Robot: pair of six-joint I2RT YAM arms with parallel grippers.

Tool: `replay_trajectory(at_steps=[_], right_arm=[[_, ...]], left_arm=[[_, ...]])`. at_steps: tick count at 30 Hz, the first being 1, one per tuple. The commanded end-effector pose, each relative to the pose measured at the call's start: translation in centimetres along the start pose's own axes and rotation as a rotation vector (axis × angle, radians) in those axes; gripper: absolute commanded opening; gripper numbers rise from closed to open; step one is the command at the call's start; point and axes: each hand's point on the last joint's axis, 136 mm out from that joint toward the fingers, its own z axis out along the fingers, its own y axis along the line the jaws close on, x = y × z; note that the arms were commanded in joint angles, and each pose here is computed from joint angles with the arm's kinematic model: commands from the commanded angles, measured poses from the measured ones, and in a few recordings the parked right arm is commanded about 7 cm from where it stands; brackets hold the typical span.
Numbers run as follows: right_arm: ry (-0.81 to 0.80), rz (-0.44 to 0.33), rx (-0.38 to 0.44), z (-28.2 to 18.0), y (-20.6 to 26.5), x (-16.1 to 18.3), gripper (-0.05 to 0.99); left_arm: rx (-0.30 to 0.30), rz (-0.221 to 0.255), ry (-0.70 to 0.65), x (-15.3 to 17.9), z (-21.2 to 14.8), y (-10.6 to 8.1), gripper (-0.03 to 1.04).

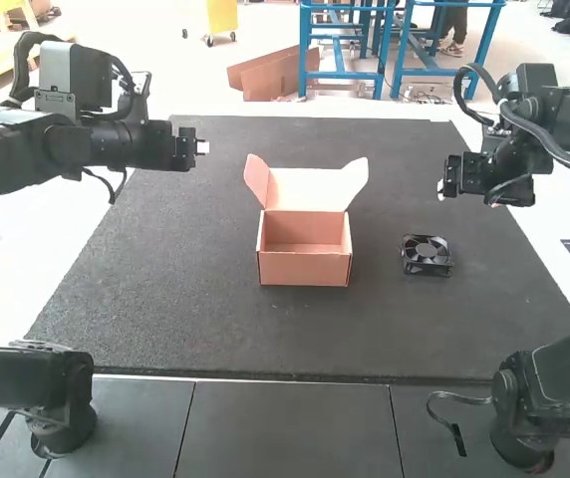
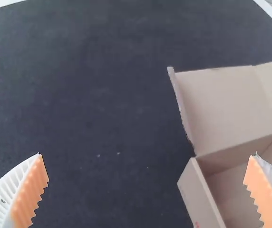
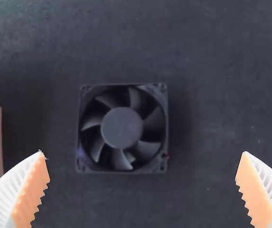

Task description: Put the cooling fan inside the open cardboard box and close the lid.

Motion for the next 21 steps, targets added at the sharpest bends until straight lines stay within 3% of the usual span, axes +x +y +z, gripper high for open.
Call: replay_trajectory(at_steps=[1,5,13,21], right_arm=[[0.019,0.029,0.021,0.9,-1.7,0.0,0.91],[0.079,0.056,0.038,2.6,-2.8,0.5,0.91],[0.177,0.021,0.034,5.0,-2.8,2.0,0.90],[0.247,0.024,0.035,7.7,-3.0,2.5,0.90]], left_arm=[[0.037,0.012,-0.051,-1.8,-0.8,-1.2,0.97],[0.088,0.033,-0.009,-0.7,-0.7,-2.9,0.97],[0.201,0.079,0.021,0.4,-1.0,-7.0,0.97],[0.219,0.089,0.062,1.6,-1.0,-7.7,0.97]])
